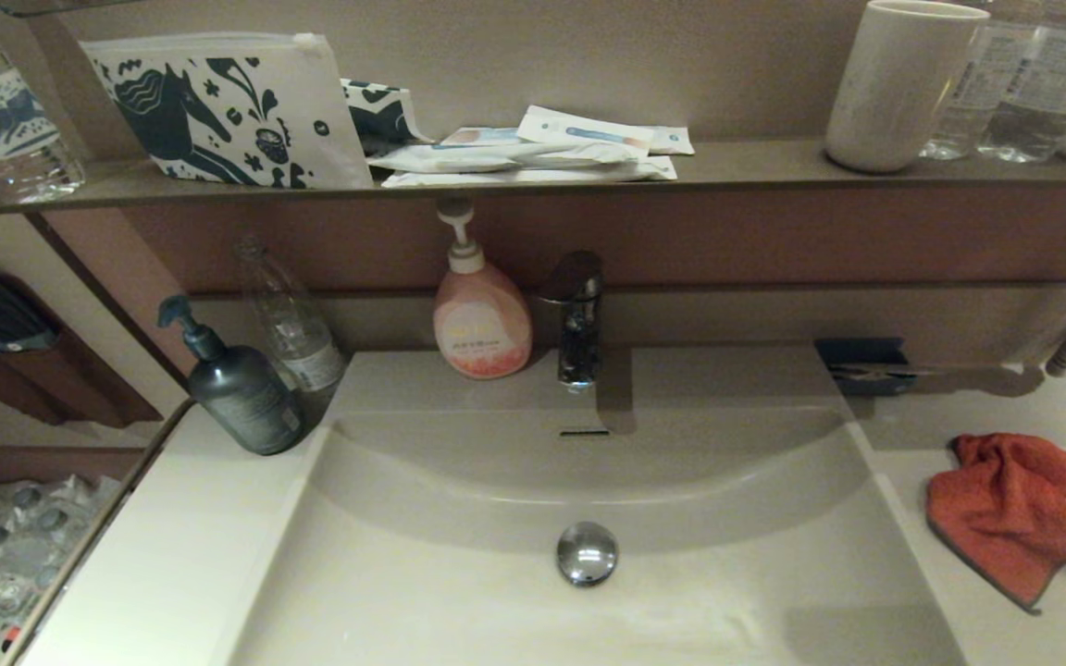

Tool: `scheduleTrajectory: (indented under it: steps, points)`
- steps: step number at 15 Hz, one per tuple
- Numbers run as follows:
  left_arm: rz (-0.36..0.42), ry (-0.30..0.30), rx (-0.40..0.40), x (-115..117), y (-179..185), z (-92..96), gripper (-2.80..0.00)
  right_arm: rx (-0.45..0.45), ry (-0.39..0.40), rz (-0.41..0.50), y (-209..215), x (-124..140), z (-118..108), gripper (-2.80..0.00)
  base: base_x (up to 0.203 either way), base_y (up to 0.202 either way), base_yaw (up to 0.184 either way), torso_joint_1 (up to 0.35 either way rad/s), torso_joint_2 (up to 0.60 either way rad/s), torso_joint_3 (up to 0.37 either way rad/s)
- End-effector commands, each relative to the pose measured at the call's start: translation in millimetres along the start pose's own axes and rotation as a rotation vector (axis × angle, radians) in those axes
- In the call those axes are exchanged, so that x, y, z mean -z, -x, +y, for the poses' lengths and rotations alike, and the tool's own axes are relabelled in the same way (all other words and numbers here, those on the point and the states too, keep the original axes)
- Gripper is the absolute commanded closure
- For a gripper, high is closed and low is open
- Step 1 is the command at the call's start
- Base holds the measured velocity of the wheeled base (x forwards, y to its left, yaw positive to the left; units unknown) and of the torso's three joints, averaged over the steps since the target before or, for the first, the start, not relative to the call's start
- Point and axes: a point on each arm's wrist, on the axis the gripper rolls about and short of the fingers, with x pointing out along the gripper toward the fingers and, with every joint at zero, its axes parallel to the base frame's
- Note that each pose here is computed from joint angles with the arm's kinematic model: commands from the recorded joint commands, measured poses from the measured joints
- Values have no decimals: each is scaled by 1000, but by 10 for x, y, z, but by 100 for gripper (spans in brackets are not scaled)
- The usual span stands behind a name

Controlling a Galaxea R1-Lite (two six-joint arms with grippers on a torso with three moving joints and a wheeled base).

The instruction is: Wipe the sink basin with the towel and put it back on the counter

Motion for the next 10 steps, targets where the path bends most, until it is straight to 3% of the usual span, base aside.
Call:
scheduleTrajectory:
  steps: [1,3,5,7,10]
  points:
    - [0,0,1,-1,0,0,0,48,-69,-148,347,90,-186,0,0,0,0,0,0,0]
    - [0,0,1,-1,0,0,0,24,-25,-260,623,162,-301,0,0,0,0,0,0,0]
    - [0,0,1,-1,0,0,0,-104,32,-329,786,250,-366,0,0,0,0,0,0,0]
    - [0,0,1,-1,0,0,0,-133,34,-347,819,312,-410,0,0,0,0,0,0,0]
    - [0,0,1,-1,0,0,0,-211,97,-326,742,362,-479,0,0,0,0,0,0,0]
